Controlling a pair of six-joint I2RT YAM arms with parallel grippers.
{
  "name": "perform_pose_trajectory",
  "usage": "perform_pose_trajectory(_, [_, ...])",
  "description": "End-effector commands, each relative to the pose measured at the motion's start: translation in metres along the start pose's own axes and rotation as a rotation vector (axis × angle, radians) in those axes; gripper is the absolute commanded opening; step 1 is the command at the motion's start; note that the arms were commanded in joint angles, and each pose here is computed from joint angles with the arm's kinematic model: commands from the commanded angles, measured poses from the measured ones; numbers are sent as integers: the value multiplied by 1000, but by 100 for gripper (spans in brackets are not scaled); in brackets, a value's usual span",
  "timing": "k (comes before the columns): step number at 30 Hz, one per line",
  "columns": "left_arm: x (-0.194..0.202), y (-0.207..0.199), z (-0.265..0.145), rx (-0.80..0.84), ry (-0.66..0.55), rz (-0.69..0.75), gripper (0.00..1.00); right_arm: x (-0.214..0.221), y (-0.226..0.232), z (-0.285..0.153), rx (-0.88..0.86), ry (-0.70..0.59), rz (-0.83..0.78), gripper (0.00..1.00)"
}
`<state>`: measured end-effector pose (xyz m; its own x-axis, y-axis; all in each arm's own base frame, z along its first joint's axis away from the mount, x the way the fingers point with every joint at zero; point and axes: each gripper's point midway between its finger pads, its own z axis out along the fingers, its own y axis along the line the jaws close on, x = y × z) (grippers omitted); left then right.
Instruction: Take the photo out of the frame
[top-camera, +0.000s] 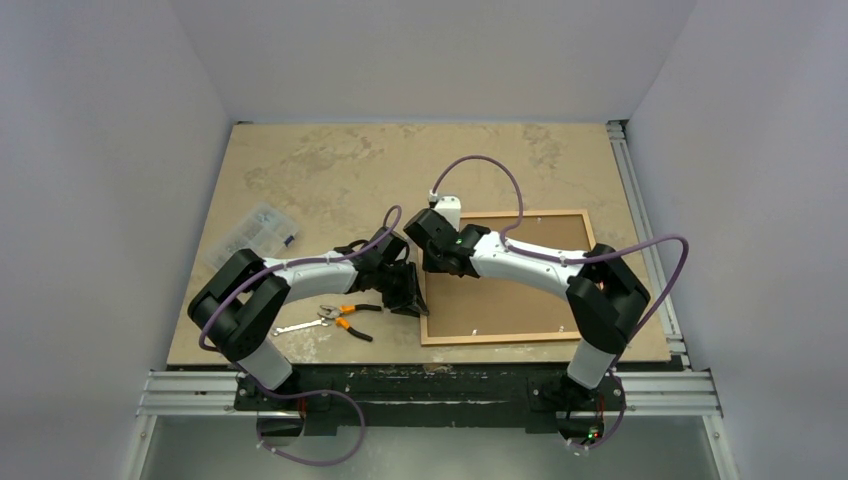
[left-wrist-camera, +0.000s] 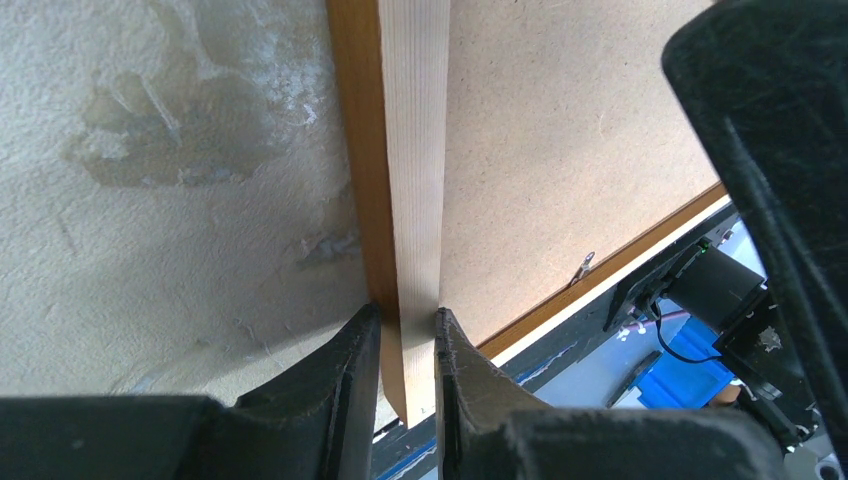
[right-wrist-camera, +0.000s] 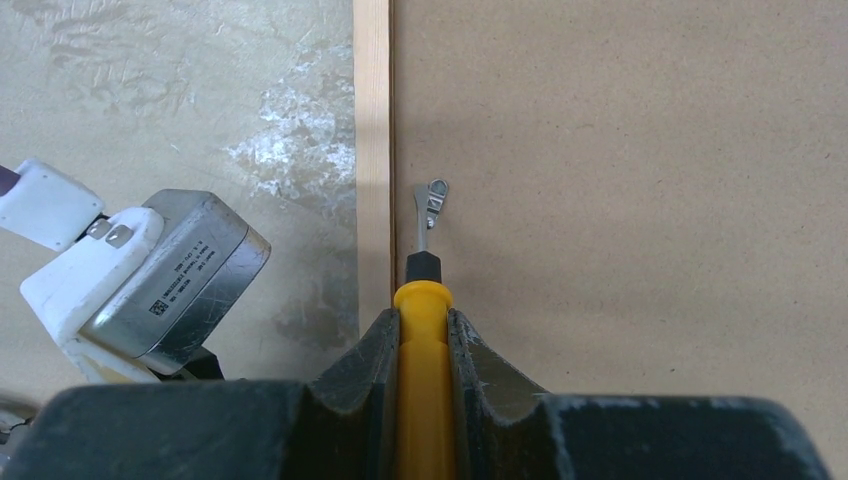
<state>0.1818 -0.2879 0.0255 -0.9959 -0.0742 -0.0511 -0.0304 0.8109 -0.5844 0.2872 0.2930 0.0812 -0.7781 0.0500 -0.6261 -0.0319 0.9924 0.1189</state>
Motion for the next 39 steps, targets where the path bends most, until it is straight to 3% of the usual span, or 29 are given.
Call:
perform_pose_trajectory(1, [8, 41, 7, -159, -1, -19, 0, 14, -15, -7, 46, 74, -4, 0])
perform_pose_trajectory(13, [6, 42, 7, -165, -5, -22, 0, 26, -25, -16, 82, 130, 0, 0])
perform_pose_trajectory(23, [6, 44, 6, -174, -8, -20, 0, 41, -12, -17, 1, 208, -7, 0])
perform_pose_trajectory(36, [-1, 31, -3, -127, -47, 36, 0, -6, -17, -58, -98, 20, 45, 0])
perform_pose_trajectory(39, [-4, 19, -8, -82, -59, 61, 8, -5, -28, -62, -124, 15, 83, 0])
